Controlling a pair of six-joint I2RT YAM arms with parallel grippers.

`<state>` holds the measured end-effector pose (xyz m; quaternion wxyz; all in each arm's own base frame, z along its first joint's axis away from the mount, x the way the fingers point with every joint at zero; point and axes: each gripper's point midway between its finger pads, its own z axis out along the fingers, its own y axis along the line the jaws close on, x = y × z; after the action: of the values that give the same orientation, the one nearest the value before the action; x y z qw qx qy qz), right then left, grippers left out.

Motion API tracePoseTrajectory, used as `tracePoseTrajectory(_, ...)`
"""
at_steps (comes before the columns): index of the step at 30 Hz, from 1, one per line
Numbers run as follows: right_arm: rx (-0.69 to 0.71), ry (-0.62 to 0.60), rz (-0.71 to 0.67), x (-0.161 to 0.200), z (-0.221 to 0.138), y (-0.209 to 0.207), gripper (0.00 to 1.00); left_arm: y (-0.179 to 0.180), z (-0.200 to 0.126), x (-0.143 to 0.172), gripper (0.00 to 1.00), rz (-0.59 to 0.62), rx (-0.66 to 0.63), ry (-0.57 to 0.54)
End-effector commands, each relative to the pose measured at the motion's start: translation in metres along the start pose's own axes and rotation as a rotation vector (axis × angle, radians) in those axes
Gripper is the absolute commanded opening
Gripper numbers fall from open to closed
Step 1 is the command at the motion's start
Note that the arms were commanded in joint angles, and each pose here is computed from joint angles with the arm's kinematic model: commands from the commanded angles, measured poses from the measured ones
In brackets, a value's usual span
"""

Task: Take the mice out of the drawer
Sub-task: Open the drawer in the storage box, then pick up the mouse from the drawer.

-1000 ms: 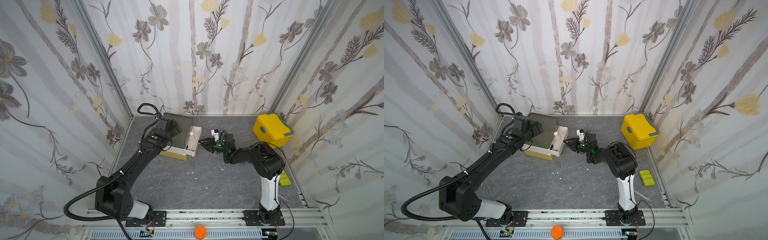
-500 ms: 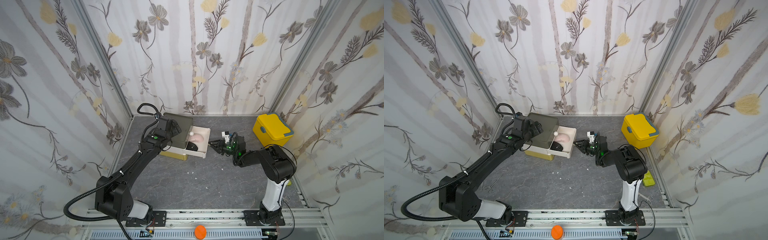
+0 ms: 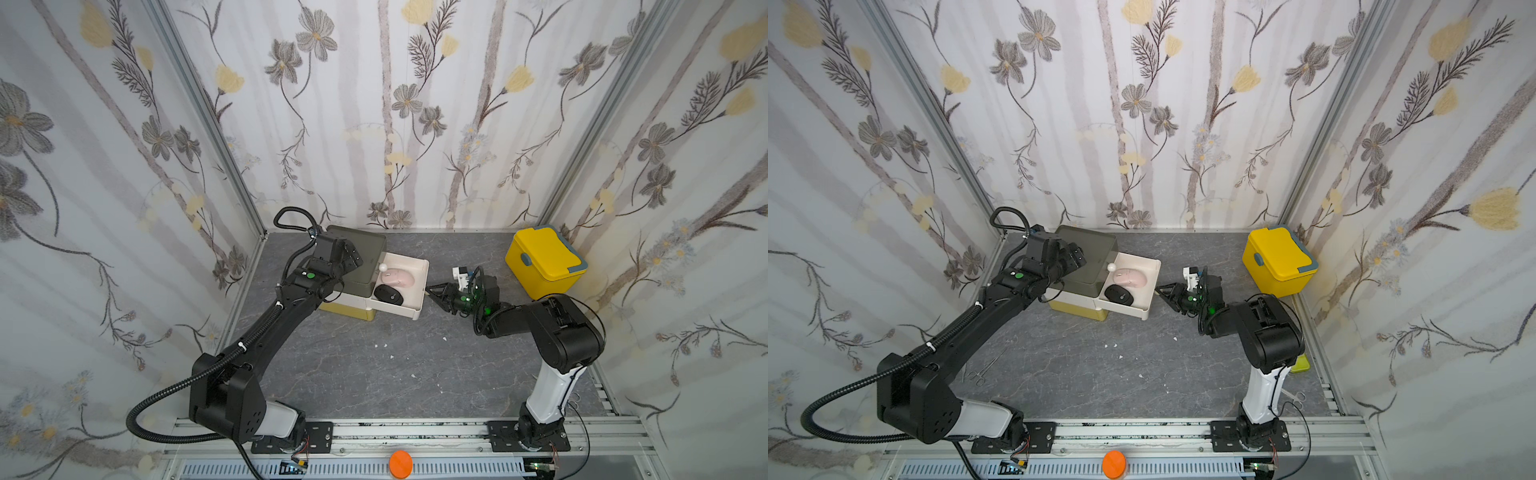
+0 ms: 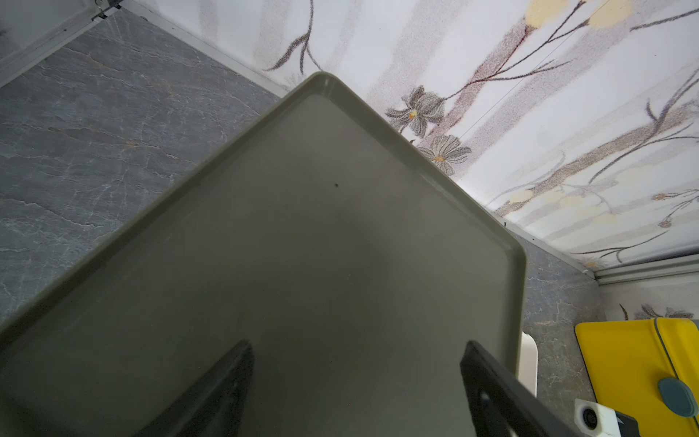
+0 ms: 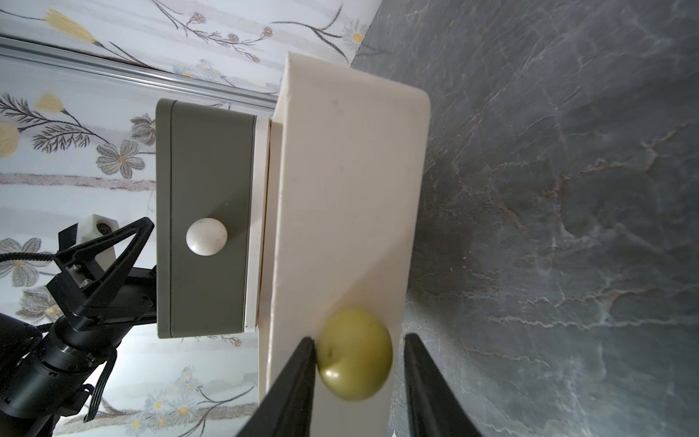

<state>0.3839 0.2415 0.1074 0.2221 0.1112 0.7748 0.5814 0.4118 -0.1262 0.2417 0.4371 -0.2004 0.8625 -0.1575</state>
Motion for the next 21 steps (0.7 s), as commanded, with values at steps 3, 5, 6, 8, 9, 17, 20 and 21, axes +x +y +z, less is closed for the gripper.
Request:
tracePoseTrajectory(3, 0.045, -0.006, -0.053, -0.004, -0.003, 0.003, 0.47, 0.005, -0.005, 0.010, 0.89, -0.001, -0.021, 0.058)
tracePoseTrajectory(5, 0.083, -0.018, -0.066, -0.006, -0.007, 0.000, 0.51, 0.001, -0.007, 0.007, 0.89, -0.003, -0.008, 0.053)
tracePoseTrajectory(6, 0.112, -0.025, -0.074, -0.008, -0.010, -0.002, 0.53, -0.001, -0.009, 0.005, 0.88, -0.005, 0.003, 0.051)
tracePoseTrajectory(8, 0.172, -0.043, -0.099, -0.013, -0.016, -0.005, 0.56, -0.006, -0.013, 0.002, 0.89, -0.006, 0.023, 0.050)
tracePoseTrajectory(9, 0.203, -0.054, -0.118, -0.015, -0.020, -0.005, 0.57, -0.008, -0.016, 0.001, 0.88, -0.007, 0.033, 0.051)
tracePoseTrajectory(17, 0.416, -0.125, -0.502, -0.053, -0.044, 0.043, 0.66, -0.017, -0.052, -0.015, 0.90, -0.016, 0.106, 0.014)
tracePoseTrajectory(20, 0.443, -0.072, -0.670, -0.050, -0.035, 0.065, 0.69, -0.015, -0.066, -0.011, 0.91, -0.024, 0.142, 0.021)
tracePoseTrajectory(21, 0.446, -0.040, -0.725, -0.047, -0.028, 0.071, 0.71, -0.014, -0.071, -0.009, 0.91, -0.024, 0.154, 0.027)
